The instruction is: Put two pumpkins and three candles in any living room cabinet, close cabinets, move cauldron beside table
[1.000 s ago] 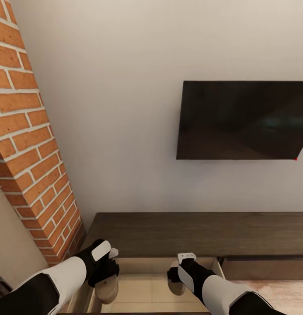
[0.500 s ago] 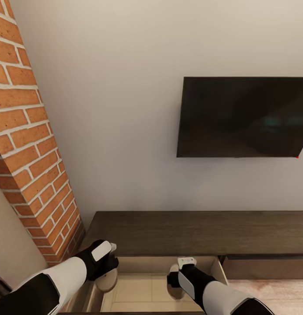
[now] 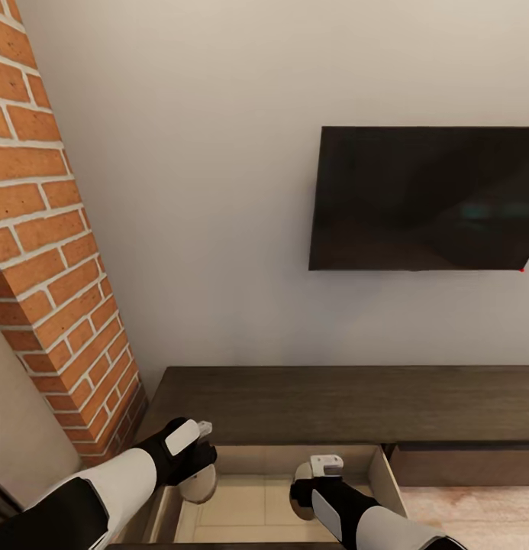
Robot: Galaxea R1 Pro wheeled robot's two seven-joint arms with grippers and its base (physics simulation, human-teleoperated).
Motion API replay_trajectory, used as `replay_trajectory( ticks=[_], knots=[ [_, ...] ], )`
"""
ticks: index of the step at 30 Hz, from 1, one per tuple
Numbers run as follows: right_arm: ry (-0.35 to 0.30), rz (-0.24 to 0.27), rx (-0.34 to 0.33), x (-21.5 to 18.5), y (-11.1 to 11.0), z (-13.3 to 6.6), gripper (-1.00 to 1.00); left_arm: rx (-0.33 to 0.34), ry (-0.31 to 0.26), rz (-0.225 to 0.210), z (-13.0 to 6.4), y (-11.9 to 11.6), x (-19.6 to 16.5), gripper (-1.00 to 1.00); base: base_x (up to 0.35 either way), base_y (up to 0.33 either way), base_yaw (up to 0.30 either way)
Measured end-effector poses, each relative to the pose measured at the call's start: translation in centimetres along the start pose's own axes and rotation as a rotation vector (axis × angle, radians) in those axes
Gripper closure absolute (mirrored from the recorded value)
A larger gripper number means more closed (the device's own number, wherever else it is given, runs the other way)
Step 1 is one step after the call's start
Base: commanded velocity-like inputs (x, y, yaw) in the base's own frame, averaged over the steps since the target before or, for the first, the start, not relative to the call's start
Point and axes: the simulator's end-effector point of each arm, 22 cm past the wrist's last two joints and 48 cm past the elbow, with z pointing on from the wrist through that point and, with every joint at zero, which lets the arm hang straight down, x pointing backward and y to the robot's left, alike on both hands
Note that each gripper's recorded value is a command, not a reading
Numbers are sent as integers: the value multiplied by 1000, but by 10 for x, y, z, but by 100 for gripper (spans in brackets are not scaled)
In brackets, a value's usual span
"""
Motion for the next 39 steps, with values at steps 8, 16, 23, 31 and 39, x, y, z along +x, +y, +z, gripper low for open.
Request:
replay_trajectory(
  ticks=[8,16,23,31,39],
  knots=[
    [-5,2,0,4,0,11,100,5,3,-5,15,5,3,100,0,0,0],
    [-33,9,1,4,-1,22,100,-5,23,-10,34,15,18,100,0,0,0],
    [-33,14,0,13,-1,33,100,-2,29,-6,46,13,25,100,0,0,0],
    [-32,11,1,20,-1,44,100,0,29,-5,59,13,28,100,0,0,0],
    [-30,10,0,27,-1,56,100,1,30,-7,72,14,31,100,0,0,0]
  ],
)
